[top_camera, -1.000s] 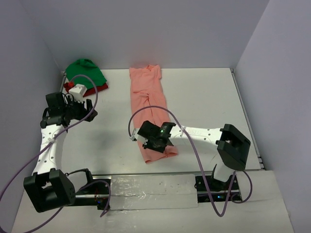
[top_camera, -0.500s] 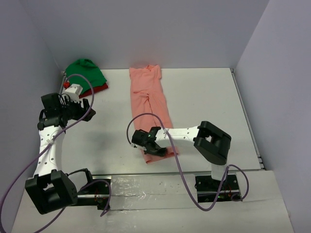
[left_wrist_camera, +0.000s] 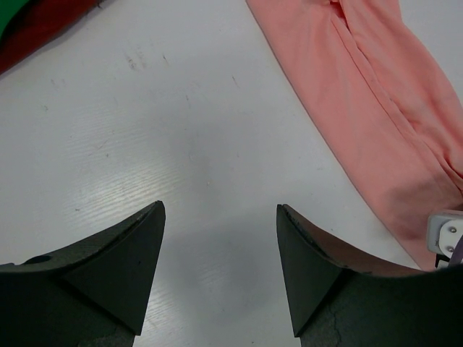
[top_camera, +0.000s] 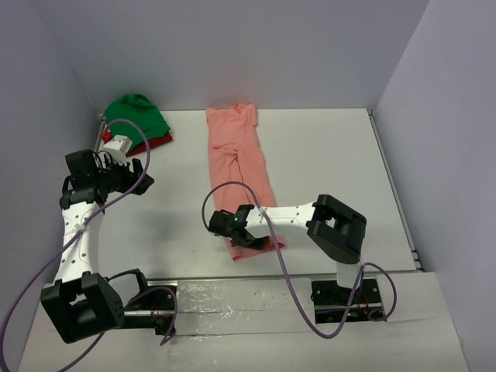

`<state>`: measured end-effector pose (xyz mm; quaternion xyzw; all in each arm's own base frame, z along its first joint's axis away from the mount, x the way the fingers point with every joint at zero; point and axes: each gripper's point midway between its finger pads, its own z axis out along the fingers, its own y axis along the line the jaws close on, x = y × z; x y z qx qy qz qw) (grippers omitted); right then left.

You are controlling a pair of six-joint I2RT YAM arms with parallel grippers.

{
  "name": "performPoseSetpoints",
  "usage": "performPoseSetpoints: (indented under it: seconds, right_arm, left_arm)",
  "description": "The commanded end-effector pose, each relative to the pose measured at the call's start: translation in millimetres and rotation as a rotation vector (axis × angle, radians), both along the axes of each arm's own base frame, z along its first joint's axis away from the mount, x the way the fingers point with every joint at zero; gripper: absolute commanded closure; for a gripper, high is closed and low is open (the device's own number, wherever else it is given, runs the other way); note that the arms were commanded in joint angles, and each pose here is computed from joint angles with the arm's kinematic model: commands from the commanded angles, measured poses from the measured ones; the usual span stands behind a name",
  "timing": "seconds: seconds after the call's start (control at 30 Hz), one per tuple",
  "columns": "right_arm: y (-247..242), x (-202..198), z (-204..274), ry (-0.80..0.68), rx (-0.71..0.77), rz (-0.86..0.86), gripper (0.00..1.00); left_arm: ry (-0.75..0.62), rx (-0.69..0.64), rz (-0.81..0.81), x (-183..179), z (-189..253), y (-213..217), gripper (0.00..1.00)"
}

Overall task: Fold and stack the t-shirts
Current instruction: Grab the bottom of the folded rectangular tshirt with right arm

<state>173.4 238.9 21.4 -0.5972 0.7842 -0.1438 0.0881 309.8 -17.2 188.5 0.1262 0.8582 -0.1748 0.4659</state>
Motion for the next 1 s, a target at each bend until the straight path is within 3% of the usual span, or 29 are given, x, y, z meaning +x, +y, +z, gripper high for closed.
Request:
performPoseSetpoints:
  seconds: [0.0, 0.37, 0.43, 0.57, 0.97]
  right_arm:
    - [2.3, 5.3, 7.8, -0.051, -0.022, 0.002, 0.69]
    - [-5.7, 5.1, 8.0, -0.065, -0.068, 0.017, 0.66]
    - [-8.0, 3.9, 7.2, -0.06, -0.077, 0.016, 0.71]
    - [-12.2, 2.6, 2.6, -0.052, -0.094, 0.015, 1.0]
    - [9.9, 8.2, 4.7, -0.06, -0.02, 0.017, 1.0]
  left_arm:
    - [-0.046, -0.017, -0.03, 2.8, 10.9, -3.5, 0.28]
    - [-0.055, -0.019, -0.04, 1.0, 12.7, -5.2, 0.29]
    - [-0.056, -0.021, -0.046, 0.4, 12.8, -6.4, 0.29]
    - [-0.057, -0.02, -0.046, 0.4, 12.5, -6.2, 0.29]
    - [-0.053, -0.031, -0.059, 0.5, 9.8, -8.3, 0.3]
